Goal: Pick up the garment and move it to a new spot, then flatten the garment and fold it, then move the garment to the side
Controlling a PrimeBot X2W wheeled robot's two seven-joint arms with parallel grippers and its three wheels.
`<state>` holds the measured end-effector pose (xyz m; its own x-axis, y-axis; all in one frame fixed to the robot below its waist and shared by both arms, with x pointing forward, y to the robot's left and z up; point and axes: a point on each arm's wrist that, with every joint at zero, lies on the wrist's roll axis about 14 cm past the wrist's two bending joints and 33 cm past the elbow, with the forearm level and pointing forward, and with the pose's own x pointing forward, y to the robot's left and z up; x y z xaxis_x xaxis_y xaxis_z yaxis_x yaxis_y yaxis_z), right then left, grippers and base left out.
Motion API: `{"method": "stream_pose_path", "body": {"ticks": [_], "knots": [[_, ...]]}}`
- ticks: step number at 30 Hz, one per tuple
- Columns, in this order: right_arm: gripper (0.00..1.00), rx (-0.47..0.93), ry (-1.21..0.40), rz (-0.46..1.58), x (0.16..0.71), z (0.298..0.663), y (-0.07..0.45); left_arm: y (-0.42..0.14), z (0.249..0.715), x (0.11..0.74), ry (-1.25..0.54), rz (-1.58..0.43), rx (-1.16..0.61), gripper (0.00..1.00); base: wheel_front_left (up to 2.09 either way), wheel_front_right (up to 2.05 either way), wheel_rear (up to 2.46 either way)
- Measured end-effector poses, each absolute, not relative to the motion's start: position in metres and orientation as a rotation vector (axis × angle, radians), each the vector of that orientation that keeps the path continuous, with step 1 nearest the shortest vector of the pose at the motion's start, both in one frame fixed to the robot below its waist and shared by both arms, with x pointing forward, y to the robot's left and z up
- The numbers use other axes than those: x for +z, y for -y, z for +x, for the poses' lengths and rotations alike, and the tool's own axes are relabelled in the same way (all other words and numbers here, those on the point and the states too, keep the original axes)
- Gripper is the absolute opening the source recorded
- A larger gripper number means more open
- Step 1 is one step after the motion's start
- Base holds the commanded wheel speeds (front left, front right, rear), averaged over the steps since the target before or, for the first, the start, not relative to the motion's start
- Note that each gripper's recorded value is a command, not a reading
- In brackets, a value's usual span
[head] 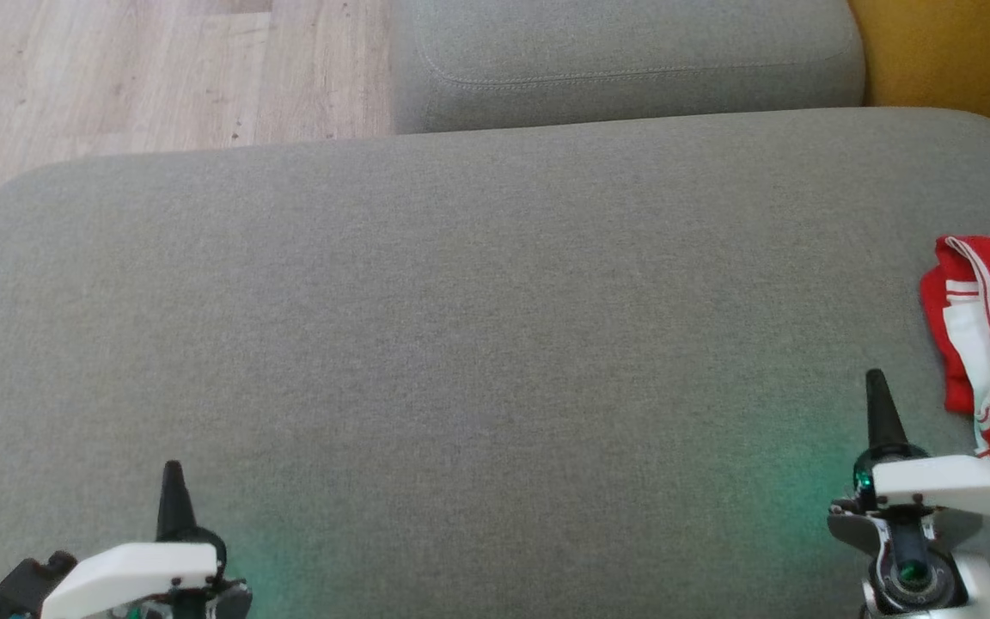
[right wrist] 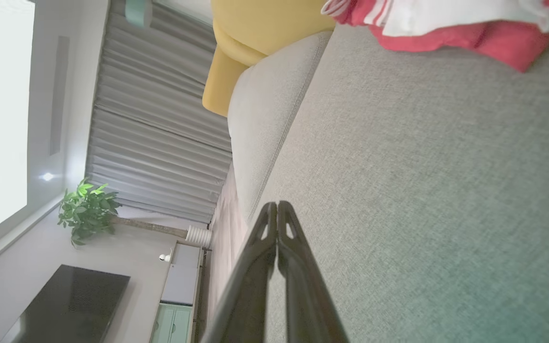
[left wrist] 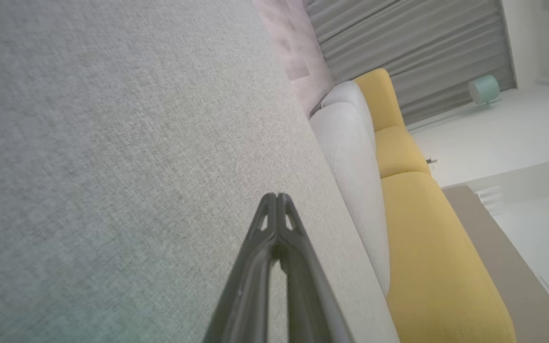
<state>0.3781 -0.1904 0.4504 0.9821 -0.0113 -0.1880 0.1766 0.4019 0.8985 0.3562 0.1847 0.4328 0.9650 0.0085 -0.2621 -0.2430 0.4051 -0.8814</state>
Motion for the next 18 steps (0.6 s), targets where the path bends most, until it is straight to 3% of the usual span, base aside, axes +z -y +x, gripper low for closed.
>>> {"method": "stream_pose_path", "body": {"ticks": [18], "knots": [[0.0,-0.107,-0.101,1.353,0.468,0.382,0.198,-0.184,0.365,0.451,-0.18,-1.348,0.119,0.0,0.0,0.0,0.0]]}}
